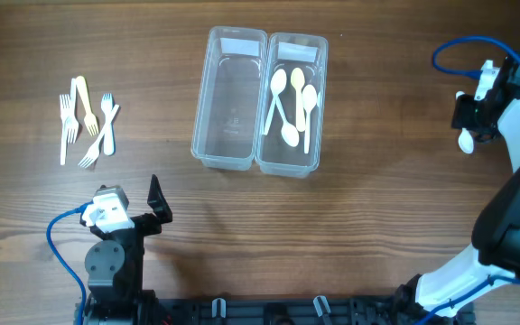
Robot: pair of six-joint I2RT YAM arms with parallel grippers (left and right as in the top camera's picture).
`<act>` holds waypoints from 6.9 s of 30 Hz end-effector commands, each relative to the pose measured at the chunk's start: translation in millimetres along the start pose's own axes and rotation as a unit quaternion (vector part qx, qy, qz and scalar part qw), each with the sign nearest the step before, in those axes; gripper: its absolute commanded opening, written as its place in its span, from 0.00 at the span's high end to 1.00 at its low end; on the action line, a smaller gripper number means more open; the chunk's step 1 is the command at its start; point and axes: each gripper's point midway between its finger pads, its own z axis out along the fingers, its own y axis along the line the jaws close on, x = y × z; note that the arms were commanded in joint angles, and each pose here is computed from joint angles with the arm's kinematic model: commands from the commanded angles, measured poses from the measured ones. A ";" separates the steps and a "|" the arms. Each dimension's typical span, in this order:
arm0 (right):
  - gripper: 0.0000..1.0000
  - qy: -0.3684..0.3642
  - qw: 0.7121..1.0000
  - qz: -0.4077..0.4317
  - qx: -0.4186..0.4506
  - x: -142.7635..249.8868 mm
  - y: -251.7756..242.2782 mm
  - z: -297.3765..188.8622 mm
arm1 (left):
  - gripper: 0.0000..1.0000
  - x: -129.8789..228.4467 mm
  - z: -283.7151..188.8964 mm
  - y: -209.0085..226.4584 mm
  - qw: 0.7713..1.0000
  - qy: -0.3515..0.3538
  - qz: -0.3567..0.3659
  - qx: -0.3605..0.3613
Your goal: Pack container
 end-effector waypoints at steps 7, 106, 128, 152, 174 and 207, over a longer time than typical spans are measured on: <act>0.42 0.015 0.999 -0.028 0.001 5.6 -0.8 48.5 | 0.00 0.9 0.3 -0.2 1.000 -0.001 0.009 0.002; 0.00 -0.173 0.962 -0.076 -0.197 -58.2 193.0 -137.9 | 0.00 0.9 0.3 -0.2 1.000 -0.001 0.009 0.002; 0.00 -0.173 0.962 -0.076 -0.197 -58.2 193.0 -137.9 | 0.00 -5.6 0.1 -5.3 1.000 -0.014 0.001 0.016; 0.00 -0.173 0.962 -0.076 -0.197 -58.2 193.0 -137.9 | 0.00 -162.0 39.7 -77.1 0.978 0.194 0.013 0.075; 0.00 -0.173 0.962 -0.076 -0.197 -58.2 193.0 -137.9 | 0.04 -25.1 162.6 5.4 0.906 0.392 0.053 -0.150; 0.00 -0.173 0.962 -0.076 -0.197 -58.2 193.0 -137.9 | 0.62 37.6 210.3 93.5 0.878 0.436 0.079 -0.178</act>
